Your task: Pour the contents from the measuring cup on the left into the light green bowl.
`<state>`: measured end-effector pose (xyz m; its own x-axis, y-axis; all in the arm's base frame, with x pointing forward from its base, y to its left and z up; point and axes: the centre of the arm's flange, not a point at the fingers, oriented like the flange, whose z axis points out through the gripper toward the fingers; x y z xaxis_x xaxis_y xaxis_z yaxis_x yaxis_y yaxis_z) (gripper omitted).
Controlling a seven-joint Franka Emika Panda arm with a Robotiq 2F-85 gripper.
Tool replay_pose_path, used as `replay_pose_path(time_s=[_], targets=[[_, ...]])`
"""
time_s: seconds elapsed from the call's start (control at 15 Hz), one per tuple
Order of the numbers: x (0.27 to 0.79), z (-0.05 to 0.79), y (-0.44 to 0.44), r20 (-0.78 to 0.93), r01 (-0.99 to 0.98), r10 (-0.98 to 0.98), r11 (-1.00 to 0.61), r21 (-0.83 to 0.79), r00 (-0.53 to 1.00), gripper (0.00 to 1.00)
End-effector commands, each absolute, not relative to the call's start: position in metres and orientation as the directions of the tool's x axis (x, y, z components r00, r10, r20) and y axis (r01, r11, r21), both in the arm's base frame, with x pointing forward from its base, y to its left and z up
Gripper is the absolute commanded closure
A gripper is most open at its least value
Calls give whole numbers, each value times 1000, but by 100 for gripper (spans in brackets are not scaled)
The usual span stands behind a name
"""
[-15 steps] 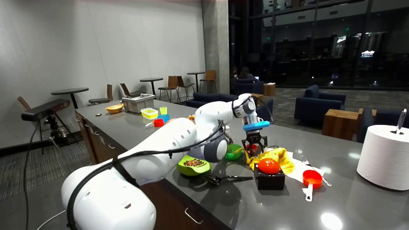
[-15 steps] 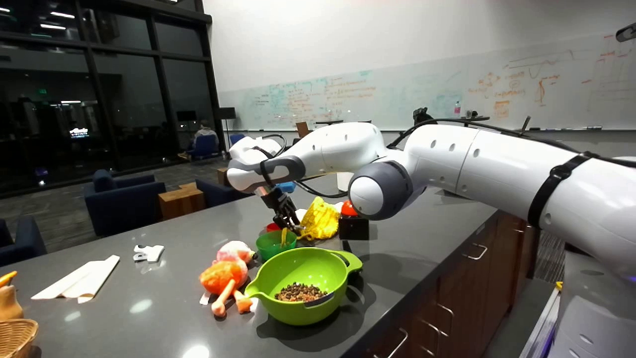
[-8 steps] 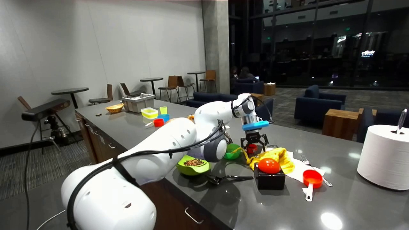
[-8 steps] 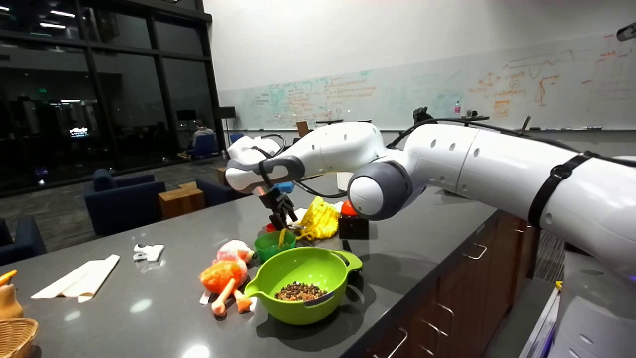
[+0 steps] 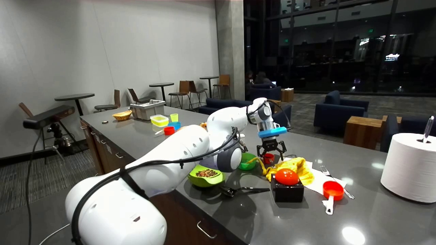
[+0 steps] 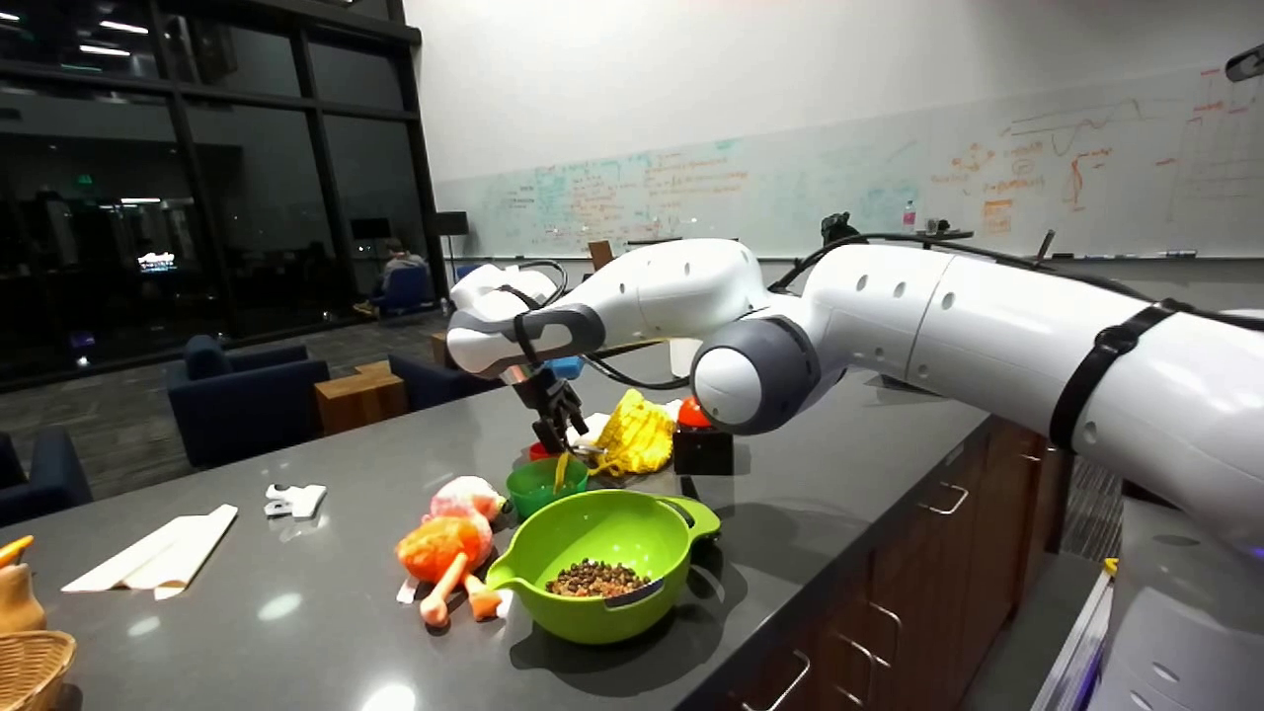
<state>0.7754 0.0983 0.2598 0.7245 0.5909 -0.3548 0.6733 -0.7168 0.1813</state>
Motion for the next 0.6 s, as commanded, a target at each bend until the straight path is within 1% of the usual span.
replay_pose_path(time_s=[0.0, 0.33, 0.53], targets=[[703, 276, 83, -316, 657, 586, -726, 205, 746, 0], [708, 297, 79, -260, 619, 567, -754, 218, 782, 0], [710, 313, 75, -177, 524, 496, -829, 193, 850, 0]])
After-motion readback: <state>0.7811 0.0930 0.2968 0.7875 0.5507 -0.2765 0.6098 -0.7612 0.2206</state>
